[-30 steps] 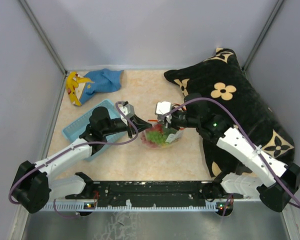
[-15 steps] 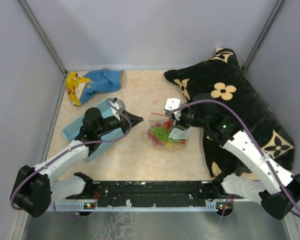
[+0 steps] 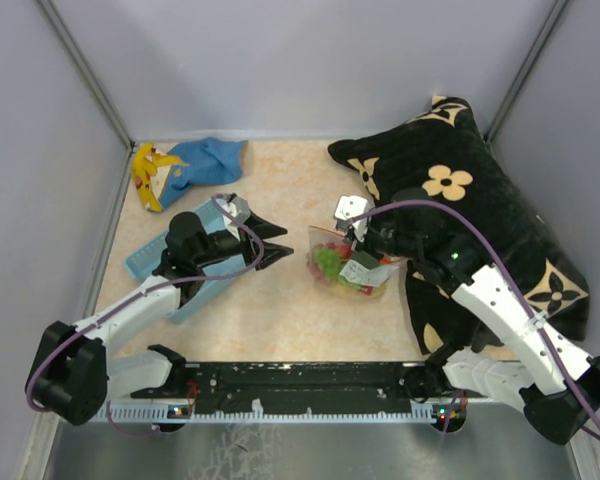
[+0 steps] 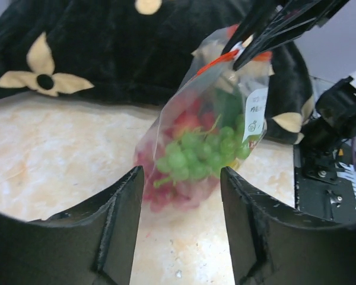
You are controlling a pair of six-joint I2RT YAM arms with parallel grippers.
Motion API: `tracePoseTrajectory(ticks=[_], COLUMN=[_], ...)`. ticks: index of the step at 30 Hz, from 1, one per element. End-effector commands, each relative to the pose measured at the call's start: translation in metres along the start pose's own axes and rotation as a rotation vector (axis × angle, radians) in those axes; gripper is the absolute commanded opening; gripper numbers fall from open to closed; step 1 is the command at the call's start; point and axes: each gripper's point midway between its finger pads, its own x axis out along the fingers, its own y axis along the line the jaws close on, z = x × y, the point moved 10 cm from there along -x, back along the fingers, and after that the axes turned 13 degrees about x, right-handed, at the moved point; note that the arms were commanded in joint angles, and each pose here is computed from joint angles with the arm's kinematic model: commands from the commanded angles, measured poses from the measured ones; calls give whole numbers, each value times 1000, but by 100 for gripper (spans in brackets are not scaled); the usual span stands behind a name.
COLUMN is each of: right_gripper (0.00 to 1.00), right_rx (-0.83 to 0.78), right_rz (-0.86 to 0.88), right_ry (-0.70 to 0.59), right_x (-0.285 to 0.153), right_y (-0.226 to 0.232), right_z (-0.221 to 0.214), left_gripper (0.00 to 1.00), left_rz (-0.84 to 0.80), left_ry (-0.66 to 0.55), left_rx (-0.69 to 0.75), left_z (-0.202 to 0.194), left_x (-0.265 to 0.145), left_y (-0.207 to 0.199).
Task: Place the food in the zip-top bag and seal the zipper
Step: Zip the zipper food storage bag at the center of the board.
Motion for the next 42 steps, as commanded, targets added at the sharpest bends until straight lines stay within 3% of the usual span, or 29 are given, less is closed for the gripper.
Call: tracePoseTrajectory(ticks=[1, 10, 16, 19, 24, 26, 42], right_gripper=[0, 0, 0, 0, 0, 0, 0], right_rx=[-43, -43, -37, -34, -32, -32, -11], right_rz=[9, 88, 130, 134, 95, 60, -98], right_ry=[-158, -187, -189, -182, -159, -146, -65], right_x=[-5, 5, 12, 14, 9, 4, -25], right_y=[-5, -3, -2, -2, -2, -3, -5], right_z=[33, 38, 38, 36, 31, 29, 19], left_gripper=[64, 75, 71, 60, 11, 0, 0], left_rz=[-124, -325, -389, -411, -391, -365, 34], left_ry=[-63, -59, -55, -62, -49, -38, 71], left_rx=[119, 158, 145, 130, 114, 114, 45], left_z=[19, 15, 6, 5, 6, 5, -7], left_x=[17, 55, 79, 85, 87, 83, 31], left_y=[0, 5, 2, 3, 5, 4, 13])
